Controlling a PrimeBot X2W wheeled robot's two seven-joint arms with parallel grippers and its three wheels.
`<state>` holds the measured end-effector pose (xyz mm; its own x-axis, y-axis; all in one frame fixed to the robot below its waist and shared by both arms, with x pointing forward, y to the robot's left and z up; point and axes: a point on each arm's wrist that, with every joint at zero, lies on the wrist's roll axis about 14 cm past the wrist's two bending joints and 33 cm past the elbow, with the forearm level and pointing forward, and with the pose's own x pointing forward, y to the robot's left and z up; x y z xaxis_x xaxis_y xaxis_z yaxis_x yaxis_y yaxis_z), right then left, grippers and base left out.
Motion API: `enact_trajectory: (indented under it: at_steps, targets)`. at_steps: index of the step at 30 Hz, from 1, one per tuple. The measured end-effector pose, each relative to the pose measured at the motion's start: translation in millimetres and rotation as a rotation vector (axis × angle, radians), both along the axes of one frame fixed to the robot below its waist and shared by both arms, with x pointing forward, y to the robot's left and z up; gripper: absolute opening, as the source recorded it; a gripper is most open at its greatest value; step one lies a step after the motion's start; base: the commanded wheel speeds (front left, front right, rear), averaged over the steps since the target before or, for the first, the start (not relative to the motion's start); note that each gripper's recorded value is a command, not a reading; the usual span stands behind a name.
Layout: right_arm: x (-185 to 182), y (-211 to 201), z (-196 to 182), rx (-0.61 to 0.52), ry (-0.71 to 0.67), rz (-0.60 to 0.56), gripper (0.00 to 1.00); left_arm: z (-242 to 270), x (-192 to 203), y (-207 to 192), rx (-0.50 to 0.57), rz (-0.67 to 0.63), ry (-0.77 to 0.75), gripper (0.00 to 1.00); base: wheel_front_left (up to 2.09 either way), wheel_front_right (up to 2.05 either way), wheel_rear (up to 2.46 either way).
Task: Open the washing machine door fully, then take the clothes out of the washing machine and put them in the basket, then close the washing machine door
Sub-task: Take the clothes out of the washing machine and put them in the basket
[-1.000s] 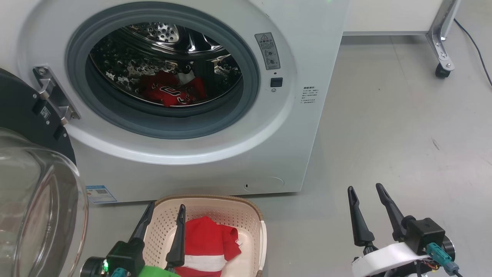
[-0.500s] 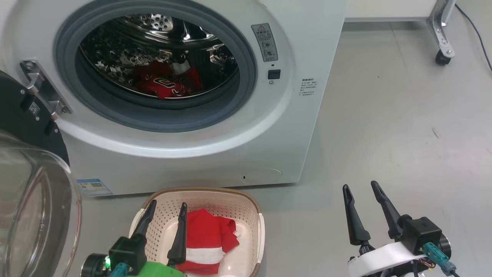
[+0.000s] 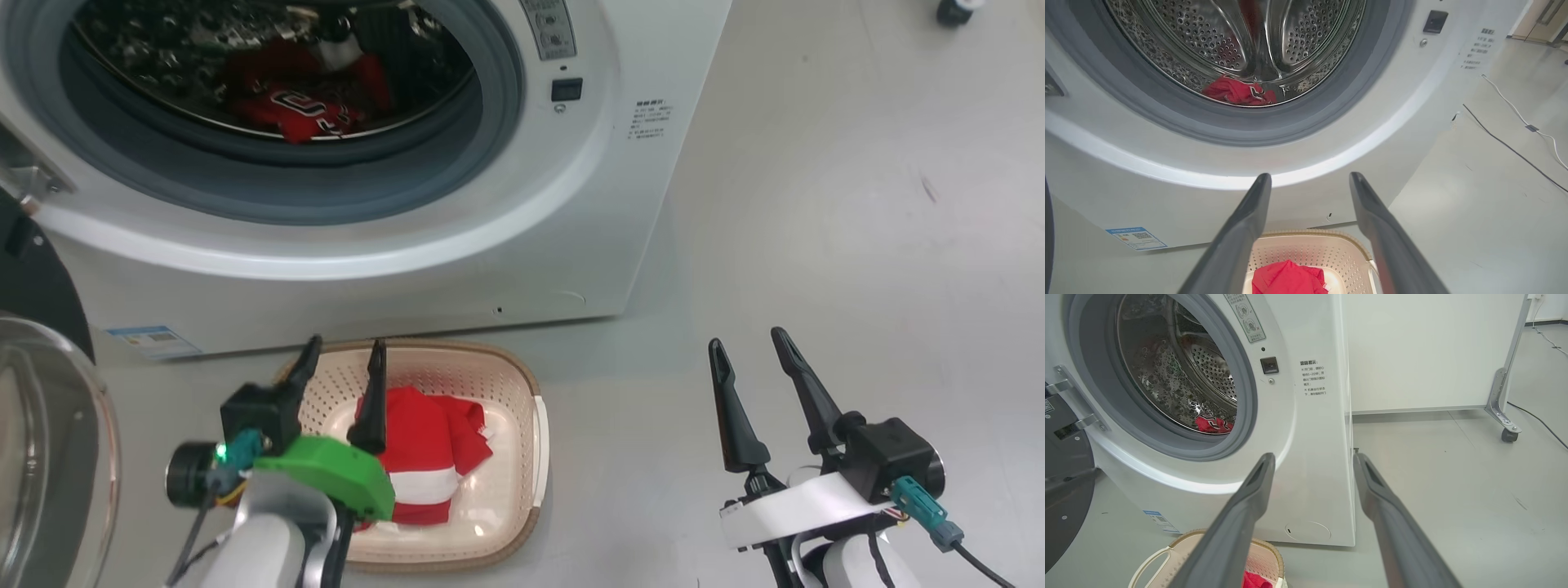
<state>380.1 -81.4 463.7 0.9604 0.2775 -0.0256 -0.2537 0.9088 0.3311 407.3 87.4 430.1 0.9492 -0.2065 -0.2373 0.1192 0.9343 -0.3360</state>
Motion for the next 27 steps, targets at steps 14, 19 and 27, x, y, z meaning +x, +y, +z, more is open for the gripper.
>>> enact_trajectory:
  at_steps: [14, 19, 27]
  targets:
    - [37, 0, -25, 0.039, 0.047, -0.001, 1.00, -39, 104, -16, 0.004, -0.071, 0.154, 1.00, 0.00, 0.00, 0.00]
    - [52, -10, -35, 0.053, 0.061, -0.033, 1.00, -41, 148, -15, 0.049, -0.121, 0.160, 1.00, 0.00, 0.00, 0.00]
    - [70, -23, -49, 0.061, 0.080, -0.068, 1.00, -63, 190, -16, 0.107, -0.186, 0.236, 1.00, 0.00, 0.00, 0.00]
